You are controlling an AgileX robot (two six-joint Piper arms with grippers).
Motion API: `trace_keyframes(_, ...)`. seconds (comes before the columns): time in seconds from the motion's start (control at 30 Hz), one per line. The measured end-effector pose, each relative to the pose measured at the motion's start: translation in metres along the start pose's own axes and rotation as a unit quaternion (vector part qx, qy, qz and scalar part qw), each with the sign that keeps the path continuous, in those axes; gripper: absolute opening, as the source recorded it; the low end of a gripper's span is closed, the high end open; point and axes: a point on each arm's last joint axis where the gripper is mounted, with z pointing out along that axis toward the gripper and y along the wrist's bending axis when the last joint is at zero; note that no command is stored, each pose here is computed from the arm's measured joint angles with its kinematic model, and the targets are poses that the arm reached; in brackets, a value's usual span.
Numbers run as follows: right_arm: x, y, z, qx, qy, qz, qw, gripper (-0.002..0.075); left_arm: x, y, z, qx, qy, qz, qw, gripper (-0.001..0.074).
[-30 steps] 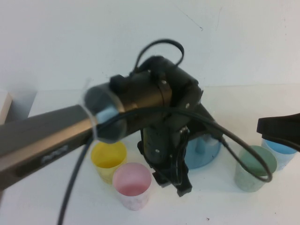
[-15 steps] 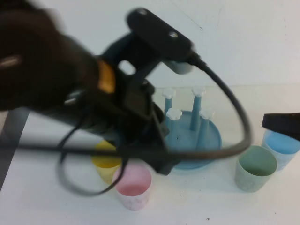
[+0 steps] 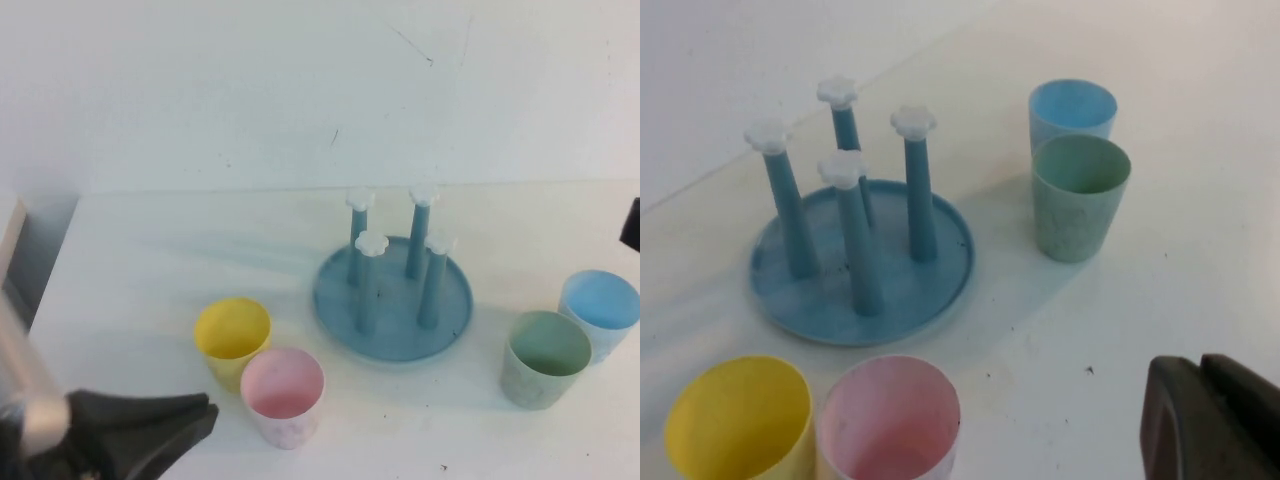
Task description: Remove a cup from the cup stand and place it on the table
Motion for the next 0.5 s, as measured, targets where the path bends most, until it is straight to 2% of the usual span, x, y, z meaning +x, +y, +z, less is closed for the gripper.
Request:
trace_keyframes(0.13, -0.014, 0.027, -0.01, 0.006, -0.023, -0.071, 0.997, 0.0018, 0.034, 0.003, -0.001, -0.004, -0.062, -0.017, 0.998, -0.0001)
trace_keyframes(0.23, -0.02, 0.043, -0.016, 0.005, -0.035, -0.106, 0.994, 0.0018, 0.058, 0.005, 0.002, -0.007, -0.077, -0.017, 0.997, -0.0001)
trace_keyframes(0.5, -0.026, 0.073, -0.027, 0.002, -0.055, -0.17, 0.984, 0.0018, 0.098, 0.008, 0.013, -0.011, -0.038, -0.019, 0.999, -0.0001)
